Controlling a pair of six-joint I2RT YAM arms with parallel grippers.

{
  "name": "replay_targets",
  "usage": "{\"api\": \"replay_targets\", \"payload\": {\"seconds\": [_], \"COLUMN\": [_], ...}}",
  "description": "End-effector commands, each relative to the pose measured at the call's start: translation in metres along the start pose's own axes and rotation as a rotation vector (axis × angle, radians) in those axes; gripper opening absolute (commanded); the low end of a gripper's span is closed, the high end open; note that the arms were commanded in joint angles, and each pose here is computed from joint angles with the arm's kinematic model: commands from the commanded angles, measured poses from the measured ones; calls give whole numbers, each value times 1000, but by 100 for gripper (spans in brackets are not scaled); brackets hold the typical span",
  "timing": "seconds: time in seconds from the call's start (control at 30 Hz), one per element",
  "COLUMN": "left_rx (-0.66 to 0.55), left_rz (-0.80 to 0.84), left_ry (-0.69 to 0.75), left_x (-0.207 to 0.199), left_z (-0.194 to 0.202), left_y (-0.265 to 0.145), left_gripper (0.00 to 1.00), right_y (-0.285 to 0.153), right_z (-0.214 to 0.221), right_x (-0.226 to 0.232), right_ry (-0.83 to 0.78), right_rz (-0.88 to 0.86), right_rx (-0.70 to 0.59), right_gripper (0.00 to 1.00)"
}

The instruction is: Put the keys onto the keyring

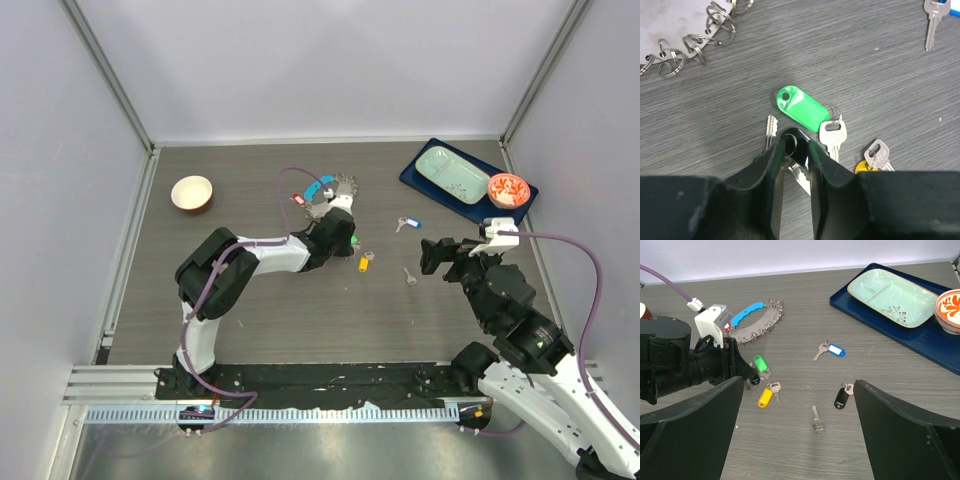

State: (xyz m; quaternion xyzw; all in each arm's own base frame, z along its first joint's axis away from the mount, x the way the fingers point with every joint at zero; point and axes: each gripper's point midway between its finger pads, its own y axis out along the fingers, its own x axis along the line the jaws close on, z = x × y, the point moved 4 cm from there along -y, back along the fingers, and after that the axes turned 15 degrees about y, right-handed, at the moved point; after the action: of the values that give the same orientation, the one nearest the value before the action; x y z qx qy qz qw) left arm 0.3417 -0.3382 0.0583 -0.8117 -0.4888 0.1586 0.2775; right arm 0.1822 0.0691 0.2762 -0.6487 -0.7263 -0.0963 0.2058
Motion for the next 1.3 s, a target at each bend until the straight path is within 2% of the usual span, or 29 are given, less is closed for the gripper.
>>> {"api": "replay_targets", "payload": {"seconds": [0.0,0.07,0.47,0.7,0.8,0.93,1.03,1.27], "left_rx": [-29,-22,-16,-91,-143,-144,-157,-172], "left_rz": [-13,-19,-56,1,68,164,243,406], "left_ry": [69,86,145,200,212,259,292,366], "left_x": [-7,-8,-9,-16,-19,-19,-19,-19], "left_z": [-12,-11,-13,-35,-49,-45,-47,-48], "left_y": [2,2,-4,-43,-69,-104,-134,-196], "left_gripper": [30,30,0,0,0,0,0,0], "right_y": [-1,0,-1,-1,1,-3,-5,-16], "right_z": [-10,-10,-10,-8,2,14,15,34], "right_x": [8,8,8,14,22,40,47,81], "right_ry": [11,10,12,0,-23,-53,-66,-84], "right_rz": [-38,-39,-48,-93,-172,-333,-396,-655], "right_rx": [-38,-37,-36,-28,1,35,44,162], "right_gripper": [98,98,98,97,94,90,90,90]}}
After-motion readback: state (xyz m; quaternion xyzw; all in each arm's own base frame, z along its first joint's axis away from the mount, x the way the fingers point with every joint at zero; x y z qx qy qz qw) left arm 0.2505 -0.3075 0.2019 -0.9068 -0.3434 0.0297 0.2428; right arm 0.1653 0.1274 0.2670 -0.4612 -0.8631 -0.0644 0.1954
